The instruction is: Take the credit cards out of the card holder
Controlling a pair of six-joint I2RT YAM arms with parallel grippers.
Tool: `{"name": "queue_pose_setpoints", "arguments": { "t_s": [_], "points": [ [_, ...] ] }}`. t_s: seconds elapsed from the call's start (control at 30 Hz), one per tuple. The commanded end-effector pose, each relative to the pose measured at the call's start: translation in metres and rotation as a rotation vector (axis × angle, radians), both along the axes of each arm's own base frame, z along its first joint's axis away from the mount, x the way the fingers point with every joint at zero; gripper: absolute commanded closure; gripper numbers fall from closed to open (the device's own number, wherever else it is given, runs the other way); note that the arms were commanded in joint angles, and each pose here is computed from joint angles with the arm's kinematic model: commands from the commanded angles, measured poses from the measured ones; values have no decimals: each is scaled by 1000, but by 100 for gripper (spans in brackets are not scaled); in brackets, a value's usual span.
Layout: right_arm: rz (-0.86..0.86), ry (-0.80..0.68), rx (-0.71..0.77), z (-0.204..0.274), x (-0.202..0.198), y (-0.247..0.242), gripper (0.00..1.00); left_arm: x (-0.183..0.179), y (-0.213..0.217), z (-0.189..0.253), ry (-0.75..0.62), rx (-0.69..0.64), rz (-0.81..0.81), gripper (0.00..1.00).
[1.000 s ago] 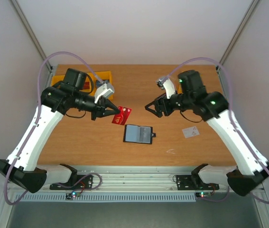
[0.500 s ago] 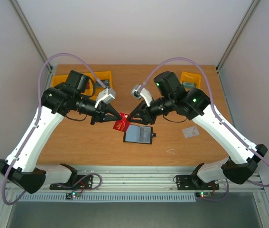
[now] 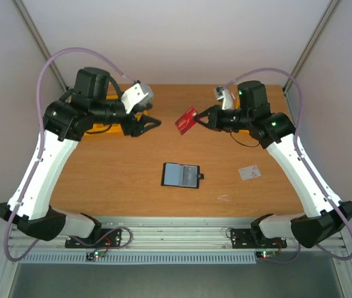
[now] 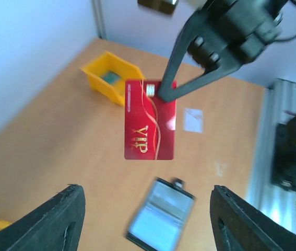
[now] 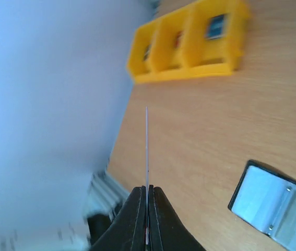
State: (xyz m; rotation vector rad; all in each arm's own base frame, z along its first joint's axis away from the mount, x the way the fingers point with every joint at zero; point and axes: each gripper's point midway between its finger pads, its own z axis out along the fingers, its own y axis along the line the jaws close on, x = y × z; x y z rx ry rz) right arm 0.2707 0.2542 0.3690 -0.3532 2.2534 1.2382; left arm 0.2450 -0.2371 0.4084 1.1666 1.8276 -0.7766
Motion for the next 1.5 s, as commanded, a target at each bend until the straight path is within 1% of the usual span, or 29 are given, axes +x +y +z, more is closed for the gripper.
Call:
{"name": "queue_pose_setpoints", "arguments": {
  "t_s": [0.0,0.1,0.17,0.23,0.3,0.37,0.47,0.53,0.6,0.67,0.7,0.73,0.77,0.87,0.9,1.03,1.1,1.13,1.17,1.2,1.23,1.3,1.33,1.47],
  "points": [
    [-347,256,244,12,42,-24,99,34,-13,21,-302,170,58,34],
    [-496,310,304,14,55,-37,99,18,-41,2,-444,312,-74,33],
    [-555,345,359,15,58,-41,99,12,-58,-15,-559,412,-159,31],
    [-600,372,382,13,59,-43,99,15,-71,-27,-677,495,-198,29],
    [-626,391,384,9,57,-41,99,26,-83,-33,-802,566,-197,25],
    [-637,408,394,6,55,-36,99,40,-94,-34,-918,624,-178,24],
    [-625,431,401,0,52,-26,99,61,-104,-28,-1046,659,-123,26],
    [-611,441,413,-1,50,-19,99,70,-110,-31,-1089,670,-108,29],
    [-605,446,418,-2,49,-17,99,77,-113,-37,-1105,689,-94,36],
    [-606,442,419,-1,48,-18,99,79,-112,-43,-1102,703,-90,48],
    [-605,436,421,1,48,-19,99,81,-111,-46,-1100,707,-85,57],
    [-605,432,421,1,47,-20,99,82,-111,-47,-1098,709,-79,63],
    [-605,430,422,2,47,-20,99,83,-110,-48,-1098,712,-74,74],
    [-586,426,433,6,46,-17,99,87,-109,-45,-1107,708,-56,97],
    [-579,427,435,6,46,-16,99,89,-109,-43,-1112,706,-45,99],
    [-579,416,436,8,44,-18,99,93,-104,-39,-1111,700,-20,100],
    [-577,390,431,10,44,-20,99,95,-101,-40,-1085,693,-24,100],
    [-577,380,424,10,45,-20,94,94,-98,-43,-1056,686,-34,100],
    [-582,375,413,9,47,-21,77,92,-96,-44,-1027,681,-56,100],
    [-587,371,406,7,48,-23,48,92,-90,-50,-975,686,-74,100],
    [-589,362,394,6,49,-25,32,92,-84,-52,-921,672,-73,100],
    [-616,335,351,4,52,-38,10,90,-71,-57,-827,655,-98,100],
    [-632,302,323,6,53,-46,3,89,-63,-61,-779,642,-119,100],
    [-660,127,200,23,50,-71,1,104,-14,-82,-609,673,-146,100]
  ]
}}
